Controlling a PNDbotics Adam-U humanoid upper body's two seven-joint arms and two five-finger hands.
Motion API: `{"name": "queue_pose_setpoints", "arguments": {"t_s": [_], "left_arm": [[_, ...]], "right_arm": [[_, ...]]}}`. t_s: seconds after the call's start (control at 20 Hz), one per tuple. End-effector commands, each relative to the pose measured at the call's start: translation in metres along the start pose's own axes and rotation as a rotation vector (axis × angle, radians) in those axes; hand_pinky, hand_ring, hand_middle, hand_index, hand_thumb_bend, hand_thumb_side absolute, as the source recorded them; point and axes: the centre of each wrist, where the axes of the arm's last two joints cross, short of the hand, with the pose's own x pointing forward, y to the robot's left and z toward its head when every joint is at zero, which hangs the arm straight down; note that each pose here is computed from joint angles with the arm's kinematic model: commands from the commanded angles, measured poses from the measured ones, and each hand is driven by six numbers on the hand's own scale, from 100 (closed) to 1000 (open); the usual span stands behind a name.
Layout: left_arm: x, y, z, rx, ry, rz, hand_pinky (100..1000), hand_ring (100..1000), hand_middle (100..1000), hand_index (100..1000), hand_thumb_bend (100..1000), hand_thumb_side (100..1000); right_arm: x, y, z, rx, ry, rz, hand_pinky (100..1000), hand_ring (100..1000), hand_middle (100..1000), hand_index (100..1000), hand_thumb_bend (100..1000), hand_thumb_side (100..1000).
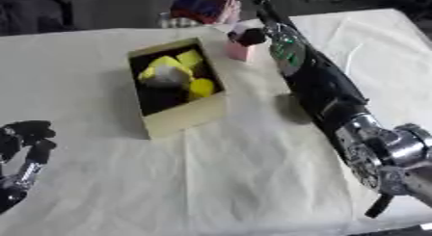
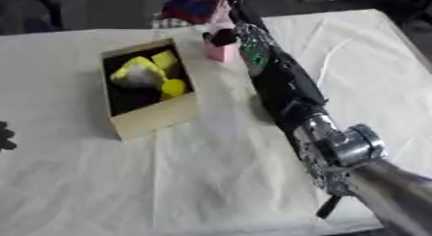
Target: Pick up objects on the table and place them in the box.
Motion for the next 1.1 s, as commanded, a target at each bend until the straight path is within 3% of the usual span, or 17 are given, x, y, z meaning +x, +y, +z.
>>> {"name": "queue_pose_setpoints", "arguments": {"t_s": [0.05,0.5,0.65,0.85,1.1], "left_arm": [[0.008,0.004,-0.001,0.0,-0.025,-0.019,861,637,644,786,213,577],[0.01,0.005,-0.002,-0.006,-0.034,-0.022,863,631,645,786,209,579],[0.01,0.005,-0.002,-0.005,-0.035,-0.022,863,629,645,786,208,579],[0.011,0.005,-0.003,-0.005,-0.036,-0.021,864,629,645,786,208,579],[0.01,0.005,-0.001,0.003,-0.029,-0.021,864,627,643,785,214,578]], "right_arm": [[-0.004,-0.011,-0.003,0.01,0.008,-0.008,895,847,920,1000,509,216],[-0.012,-0.003,-0.001,-0.024,0.094,0.013,894,849,905,1000,465,236],[-0.014,0.0,-0.001,-0.01,0.109,0.023,882,822,817,977,422,228],[-0.011,-0.004,-0.001,-0.082,0.106,0.032,836,729,586,885,363,183],[0.002,-0.021,-0.003,-0.227,0.042,0.025,816,665,504,855,331,171]]}}
